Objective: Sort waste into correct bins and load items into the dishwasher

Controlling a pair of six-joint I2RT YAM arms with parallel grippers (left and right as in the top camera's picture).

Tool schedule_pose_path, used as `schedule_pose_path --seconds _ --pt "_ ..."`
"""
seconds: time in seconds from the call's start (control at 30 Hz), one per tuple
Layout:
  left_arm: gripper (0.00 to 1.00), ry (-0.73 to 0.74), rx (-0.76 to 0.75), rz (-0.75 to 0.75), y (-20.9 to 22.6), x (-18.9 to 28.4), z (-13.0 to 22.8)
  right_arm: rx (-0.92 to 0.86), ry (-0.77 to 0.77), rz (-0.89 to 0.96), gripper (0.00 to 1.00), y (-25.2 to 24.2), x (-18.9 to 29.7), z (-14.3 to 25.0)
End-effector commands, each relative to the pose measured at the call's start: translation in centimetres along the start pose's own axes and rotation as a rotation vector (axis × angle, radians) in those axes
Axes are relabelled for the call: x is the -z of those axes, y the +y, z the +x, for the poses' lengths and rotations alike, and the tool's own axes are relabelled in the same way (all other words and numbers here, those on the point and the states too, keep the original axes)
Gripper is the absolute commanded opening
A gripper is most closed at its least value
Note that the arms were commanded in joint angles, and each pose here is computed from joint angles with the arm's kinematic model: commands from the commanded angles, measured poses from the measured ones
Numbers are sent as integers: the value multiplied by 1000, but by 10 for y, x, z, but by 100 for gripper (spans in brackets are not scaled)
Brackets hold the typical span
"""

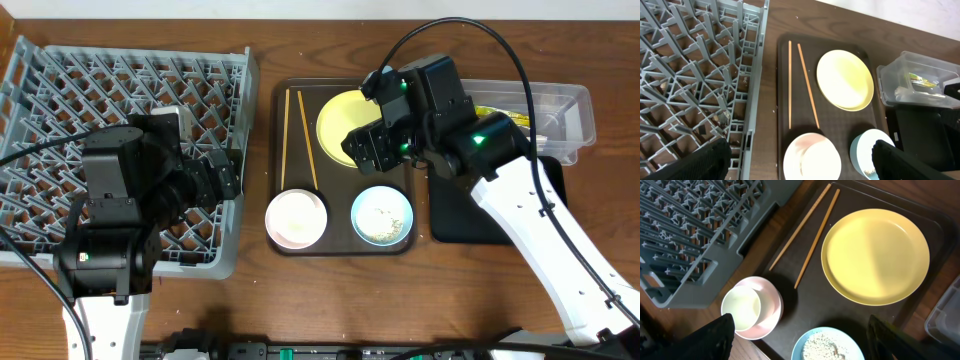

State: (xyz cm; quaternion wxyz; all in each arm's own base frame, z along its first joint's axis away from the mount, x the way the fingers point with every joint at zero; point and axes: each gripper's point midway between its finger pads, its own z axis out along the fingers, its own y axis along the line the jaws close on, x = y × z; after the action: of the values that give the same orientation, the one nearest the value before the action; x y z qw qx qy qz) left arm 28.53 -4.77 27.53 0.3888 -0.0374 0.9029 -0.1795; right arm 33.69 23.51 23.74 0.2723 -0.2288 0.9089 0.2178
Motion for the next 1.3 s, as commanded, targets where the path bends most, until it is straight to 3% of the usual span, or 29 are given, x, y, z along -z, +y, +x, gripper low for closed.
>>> schedule_pose_path --seconds 0.0,0.3,0.4,0.73,0.87,1.07,1.27 --pt "93 -18 3 19 -5 5 -6 13 14 -5 84 3 -2 5" --pt "93 -18 3 19 -5 5 -6 12 12 18 88 -2 -2 4" --pt "93 -18 3 19 -5 5 -6 12 10 39 99 -5 -2 4" --pt "93 -16 8 26 -7 5 -6 -16 4 77 99 -14 -1 3" --pt "93 -9 21 166 -31 8 -7 -112 -3 153 99 -33 2 3" --pt "93 -104 -16 212 -41 13 -30 -172 27 204 99 -59 9 13" --pt "93 86 21 164 -34 -23 3 -197 24 221 99 -71 13 13"
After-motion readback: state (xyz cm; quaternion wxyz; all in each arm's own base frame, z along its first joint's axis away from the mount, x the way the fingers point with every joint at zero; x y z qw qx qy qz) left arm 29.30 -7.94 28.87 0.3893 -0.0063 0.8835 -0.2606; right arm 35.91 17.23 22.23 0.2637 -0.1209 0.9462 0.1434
